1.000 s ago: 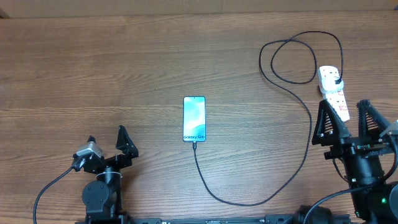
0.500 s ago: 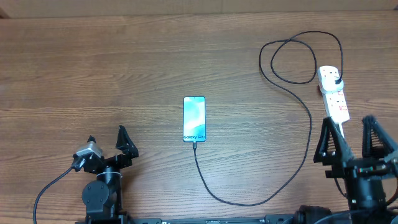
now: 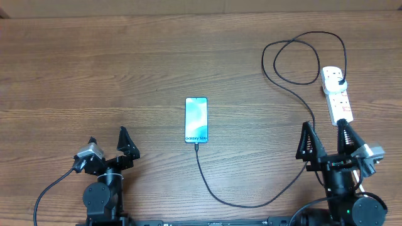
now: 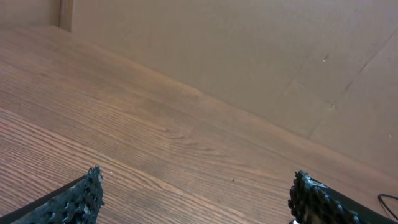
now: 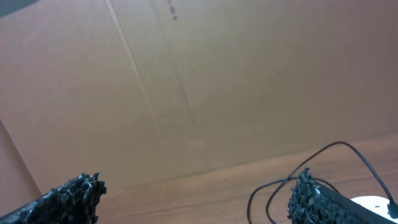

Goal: Plug charger to phone and switch on socket

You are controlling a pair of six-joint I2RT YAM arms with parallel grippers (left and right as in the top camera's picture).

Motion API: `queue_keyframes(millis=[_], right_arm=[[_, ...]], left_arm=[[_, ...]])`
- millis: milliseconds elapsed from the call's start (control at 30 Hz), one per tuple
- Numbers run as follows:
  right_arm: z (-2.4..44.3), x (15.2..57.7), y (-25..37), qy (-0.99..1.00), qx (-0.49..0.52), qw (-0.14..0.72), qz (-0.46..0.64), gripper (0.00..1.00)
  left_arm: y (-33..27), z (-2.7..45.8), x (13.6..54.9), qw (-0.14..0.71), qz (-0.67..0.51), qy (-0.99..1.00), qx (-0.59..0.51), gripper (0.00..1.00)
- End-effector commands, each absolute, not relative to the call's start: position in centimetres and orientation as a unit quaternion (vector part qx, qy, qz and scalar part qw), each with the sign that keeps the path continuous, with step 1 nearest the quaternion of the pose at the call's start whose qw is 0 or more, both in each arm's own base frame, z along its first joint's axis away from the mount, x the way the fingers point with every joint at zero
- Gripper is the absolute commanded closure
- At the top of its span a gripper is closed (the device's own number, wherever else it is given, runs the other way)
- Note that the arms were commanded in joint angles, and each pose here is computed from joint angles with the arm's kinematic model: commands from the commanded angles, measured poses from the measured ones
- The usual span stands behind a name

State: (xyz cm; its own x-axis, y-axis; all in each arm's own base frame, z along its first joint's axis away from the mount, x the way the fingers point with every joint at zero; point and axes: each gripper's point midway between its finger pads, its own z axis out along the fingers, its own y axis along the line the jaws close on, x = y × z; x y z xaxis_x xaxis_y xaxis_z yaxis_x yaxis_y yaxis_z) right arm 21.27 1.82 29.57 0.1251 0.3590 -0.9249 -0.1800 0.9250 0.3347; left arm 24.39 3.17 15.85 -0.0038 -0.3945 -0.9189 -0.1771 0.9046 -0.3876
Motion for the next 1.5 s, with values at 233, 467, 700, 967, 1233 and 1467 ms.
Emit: queue_keyframes(millis=[233, 467, 700, 967, 1233, 1467], right_arm=[[25.8, 22.8, 0.2, 0.643, 0.107, 0.743, 0.15, 0.0], [23.7, 23.7, 0.2, 0.638, 0.105, 0.748, 0.151, 0.0], [21.8, 24.1, 0.0, 0.652, 0.097, 0.741, 0.131, 0.0], [19.4, 24.6, -0.1, 0.674, 0.091, 0.724, 0.114, 0.0], [18.2, 24.6, -0.2, 0.691, 0.097, 0.708, 0.11, 0.0], [17.0, 24.6, -0.4, 0.707, 0.105, 0.692, 0.105, 0.0]], left_arm=[[3.2, 15.8, 24.4, 0.679, -0.071, 0.705, -0.193, 0.01], [3.2, 15.8, 24.4, 0.679, -0.071, 0.705, -0.193, 0.0], [3.2, 15.8, 24.4, 0.679, -0.071, 0.705, -0.193, 0.01], [3.2, 15.8, 24.4, 0.679, -0.071, 0.705, -0.193, 0.01], [3.2, 15.8, 24.4, 0.679, -0.071, 0.705, -0.193, 0.0], [3.2, 15.8, 24.4, 0.679, -0.071, 0.705, -0.193, 0.0]])
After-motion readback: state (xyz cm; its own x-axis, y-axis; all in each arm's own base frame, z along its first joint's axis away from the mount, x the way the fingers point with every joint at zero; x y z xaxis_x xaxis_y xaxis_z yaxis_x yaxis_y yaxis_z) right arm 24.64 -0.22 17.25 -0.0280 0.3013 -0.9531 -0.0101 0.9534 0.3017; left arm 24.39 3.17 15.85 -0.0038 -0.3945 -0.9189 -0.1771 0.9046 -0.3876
